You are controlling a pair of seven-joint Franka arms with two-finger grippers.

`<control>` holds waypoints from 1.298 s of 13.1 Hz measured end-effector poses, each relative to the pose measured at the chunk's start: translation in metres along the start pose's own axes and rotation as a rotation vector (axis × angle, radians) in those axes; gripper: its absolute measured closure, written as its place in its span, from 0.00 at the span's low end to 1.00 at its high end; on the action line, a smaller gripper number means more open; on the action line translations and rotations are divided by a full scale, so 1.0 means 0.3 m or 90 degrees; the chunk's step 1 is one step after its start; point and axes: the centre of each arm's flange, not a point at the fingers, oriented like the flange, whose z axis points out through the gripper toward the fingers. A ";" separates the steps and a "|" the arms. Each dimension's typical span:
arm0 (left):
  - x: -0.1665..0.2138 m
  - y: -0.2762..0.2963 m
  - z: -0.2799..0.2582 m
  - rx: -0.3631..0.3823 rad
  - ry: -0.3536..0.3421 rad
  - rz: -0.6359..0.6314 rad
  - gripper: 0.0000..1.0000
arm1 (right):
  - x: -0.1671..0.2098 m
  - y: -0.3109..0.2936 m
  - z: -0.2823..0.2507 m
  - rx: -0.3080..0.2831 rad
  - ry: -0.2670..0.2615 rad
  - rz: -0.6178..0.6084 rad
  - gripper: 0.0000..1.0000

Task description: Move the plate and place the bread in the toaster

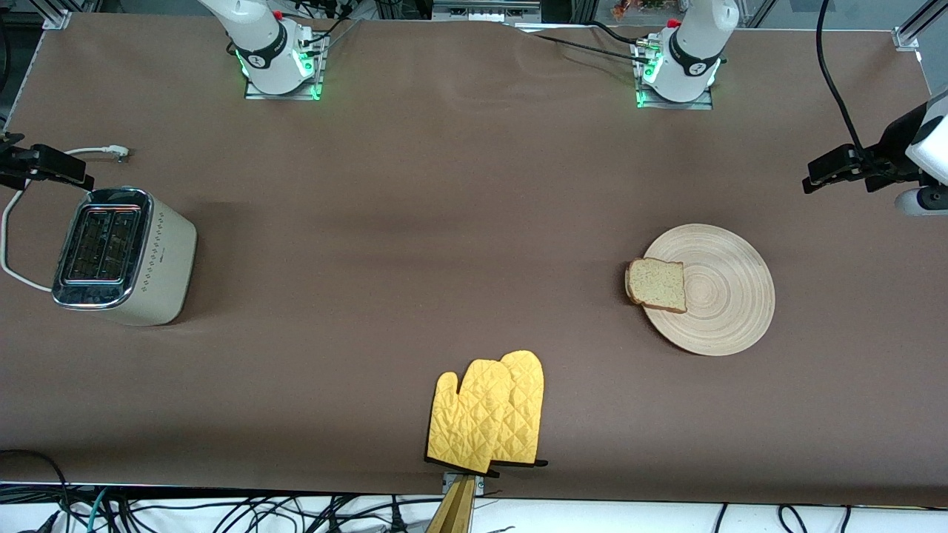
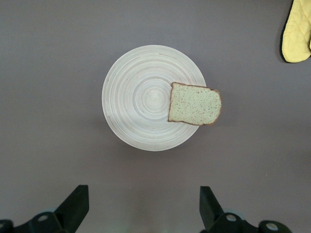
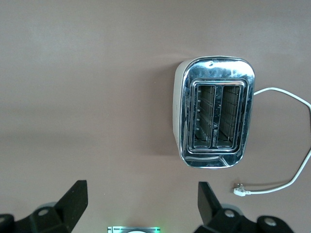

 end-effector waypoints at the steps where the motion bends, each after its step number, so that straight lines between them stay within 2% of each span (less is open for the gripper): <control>1: 0.000 0.000 0.000 0.000 0.000 0.000 0.00 | 0.000 0.000 0.000 0.000 0.000 0.000 0.00; 17: 0.005 -0.004 0.023 0.001 -0.002 -0.002 0.00 | 0.004 0.001 -0.002 0.000 0.005 0.000 0.00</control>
